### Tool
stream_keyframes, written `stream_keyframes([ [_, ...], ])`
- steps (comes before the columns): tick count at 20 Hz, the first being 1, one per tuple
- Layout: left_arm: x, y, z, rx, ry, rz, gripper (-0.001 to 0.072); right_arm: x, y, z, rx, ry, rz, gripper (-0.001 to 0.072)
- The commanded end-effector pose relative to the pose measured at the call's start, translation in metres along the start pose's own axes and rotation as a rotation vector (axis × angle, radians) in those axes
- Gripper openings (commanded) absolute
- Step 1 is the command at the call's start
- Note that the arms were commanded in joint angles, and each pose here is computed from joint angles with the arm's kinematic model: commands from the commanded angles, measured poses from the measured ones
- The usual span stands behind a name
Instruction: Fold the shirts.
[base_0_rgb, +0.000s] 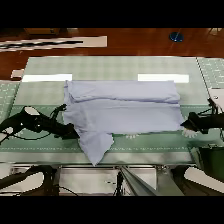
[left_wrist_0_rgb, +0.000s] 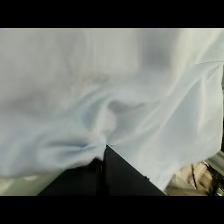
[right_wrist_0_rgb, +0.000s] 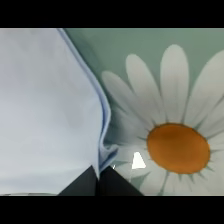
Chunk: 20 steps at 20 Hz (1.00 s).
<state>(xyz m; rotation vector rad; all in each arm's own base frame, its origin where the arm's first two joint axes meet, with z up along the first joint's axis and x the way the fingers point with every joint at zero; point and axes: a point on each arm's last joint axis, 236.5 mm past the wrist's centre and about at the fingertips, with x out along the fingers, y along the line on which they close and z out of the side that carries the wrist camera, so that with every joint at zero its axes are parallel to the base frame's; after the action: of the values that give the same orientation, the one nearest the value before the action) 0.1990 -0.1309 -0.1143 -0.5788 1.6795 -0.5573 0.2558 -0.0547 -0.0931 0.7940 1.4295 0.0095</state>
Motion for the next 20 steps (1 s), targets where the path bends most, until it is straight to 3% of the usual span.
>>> stream_keyframes([
  [1, -0.032, -0.055, 0.019, 0.083, -0.093, -0.129, 0.0025, -0.047, 0.042, 0.014, -0.126, -0.072, 0.052, 0.0033],
  [5, -0.112, -0.108, 0.064, 0.237, -0.362, -0.145, 0.0025, -0.105, 0.093, 0.051, -0.214, -0.287, 0.123, 0.0033],
  [11, -0.177, -0.129, 0.125, 0.289, -0.599, -0.098, 0.0025, -0.100, 0.140, 0.079, -0.309, -0.407, 0.146, 0.0033],
  [14, -0.183, -0.125, 0.151, 0.278, -0.614, -0.091, 0.0025, -0.109, 0.150, 0.116, -0.283, -0.565, 0.122, 0.0032],
  [20, -0.179, -0.103, 0.209, 0.219, -0.592, -0.096, 0.0025, -0.075, 0.169, 0.168, -0.297, -0.533, 0.125, 0.0032],
])
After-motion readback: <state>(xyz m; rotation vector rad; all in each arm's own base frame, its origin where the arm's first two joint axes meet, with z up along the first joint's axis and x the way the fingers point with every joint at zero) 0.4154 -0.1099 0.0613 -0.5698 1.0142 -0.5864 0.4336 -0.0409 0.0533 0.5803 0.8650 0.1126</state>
